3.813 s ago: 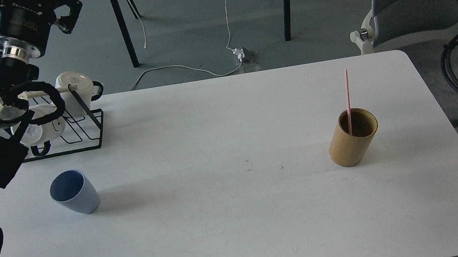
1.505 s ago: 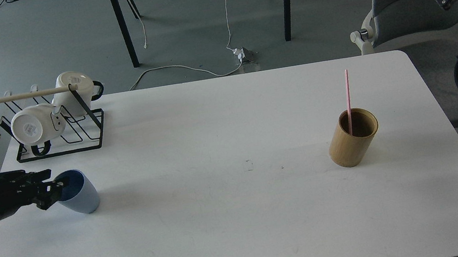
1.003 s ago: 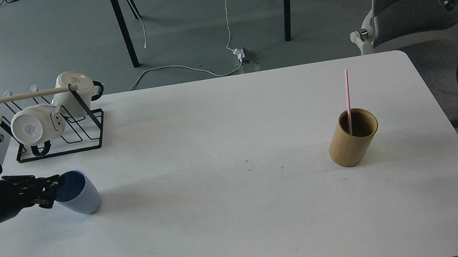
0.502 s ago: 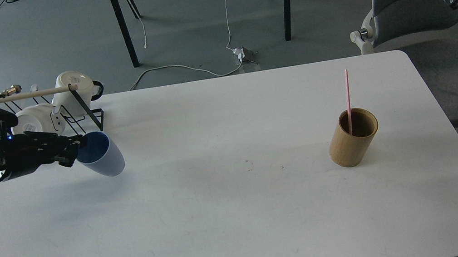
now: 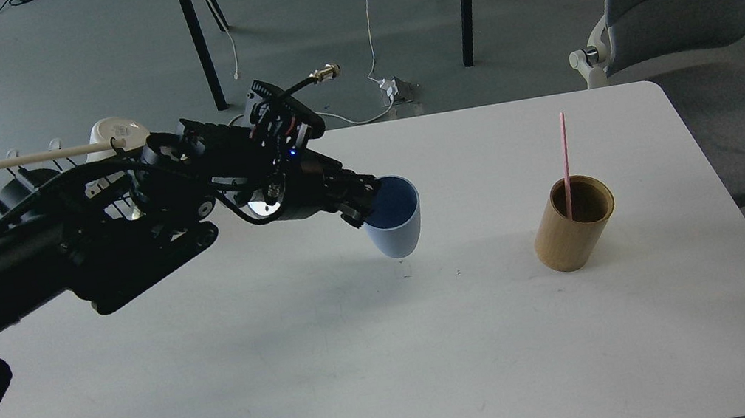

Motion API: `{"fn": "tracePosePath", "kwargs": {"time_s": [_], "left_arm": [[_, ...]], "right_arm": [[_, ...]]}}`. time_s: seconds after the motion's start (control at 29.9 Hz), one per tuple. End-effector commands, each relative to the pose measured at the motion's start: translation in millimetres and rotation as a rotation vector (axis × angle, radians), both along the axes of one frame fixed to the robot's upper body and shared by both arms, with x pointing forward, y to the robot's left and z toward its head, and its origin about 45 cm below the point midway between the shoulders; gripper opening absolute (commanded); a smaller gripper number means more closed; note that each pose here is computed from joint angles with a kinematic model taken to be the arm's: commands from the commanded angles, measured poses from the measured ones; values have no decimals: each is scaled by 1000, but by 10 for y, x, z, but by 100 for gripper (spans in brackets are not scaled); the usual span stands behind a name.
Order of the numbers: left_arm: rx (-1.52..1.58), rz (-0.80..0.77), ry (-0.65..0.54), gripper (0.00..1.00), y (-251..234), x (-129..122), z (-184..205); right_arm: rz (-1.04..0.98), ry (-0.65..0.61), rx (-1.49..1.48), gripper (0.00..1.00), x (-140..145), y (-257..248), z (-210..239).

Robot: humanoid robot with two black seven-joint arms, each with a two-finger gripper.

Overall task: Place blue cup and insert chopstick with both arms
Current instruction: 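Carry the blue cup toward the table center and set it down, then release the blue cup and lift the left gripper away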

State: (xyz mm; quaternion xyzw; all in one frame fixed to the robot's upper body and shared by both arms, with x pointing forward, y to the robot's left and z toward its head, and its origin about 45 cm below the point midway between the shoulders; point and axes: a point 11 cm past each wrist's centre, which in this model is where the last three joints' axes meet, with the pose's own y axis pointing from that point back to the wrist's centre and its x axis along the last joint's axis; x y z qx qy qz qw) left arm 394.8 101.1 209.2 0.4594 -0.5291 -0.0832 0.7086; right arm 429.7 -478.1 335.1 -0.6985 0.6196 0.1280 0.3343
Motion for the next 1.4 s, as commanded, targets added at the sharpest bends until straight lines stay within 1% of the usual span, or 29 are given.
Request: {"fn": "tracePosePath", "kwargs": {"time_s": [0.0,0.13,0.27,0.4,0.43,0.47,0.5,0.54,0.57,0.6,0.67,0.74,0.8,0.84,0.9,0.97,1.04,1.1,1.2,1.3,1.37], "left_arm": [[89,-58,27,4,-99,-182,-374],[84,-54,48,4,-194,-230,-488],[93,-35,45,5,-145,-185,-504],[98,-23,46,8,-103,-165,-514],[92,-22,46,11,-112,-162,-502],[84,-19,45,16,-119,-152,-484],[72,-12,46,25,-129,-140,-461],[57,-6,44,37,-142,-122,-428],[46,-2,44,45,-149,-115,-405],[31,2,41,49,-168,-105,-367],[-12,32,51,51,-188,-68,-288],[-73,85,79,55,-182,-23,-206],[-122,153,102,57,-44,62,-119],[-141,176,115,59,13,85,-94],[-173,209,130,64,95,126,-40],[-231,248,140,68,185,199,85],[-334,323,159,73,335,318,288],[-480,400,220,75,435,383,449],[-824,528,380,90,536,497,783],[-1196,649,567,98,729,646,1055],[-1386,693,681,99,818,715,1180]], "right_arm": [[-9,2,-3,100,-10,-38,5],[-13,0,-13,100,-22,-70,33],[-15,1,-14,100,-27,-77,31],[-18,-1,-20,100,-36,-100,54],[-18,-1,-20,100,-36,-100,54],[-18,-1,-20,100,-36,-100,54],[-17,1,-20,100,-36,-99,53],[-17,1,-20,100,-36,-99,53],[-17,1,-20,100,-36,-99,53],[-18,0,-21,100,-38,-104,57],[-18,0,-25,100,-43,-115,71],[-14,10,-46,100,-54,-124,76],[-9,42,-89,100,-50,-100,29],[-24,83,-124,100,-44,-103,-30],[-22,124,-205,100,-38,-97,-38],[-14,140,-291,100,-82,-140,26],[15,145,-398,100,-124,-112,128],[62,128,-507,99,-156,18,260],[121,104,-709,97,-254,232,481],[160,107,-914,97,-317,446,480],[210,97,-1030,97,-343,606,420]]}}
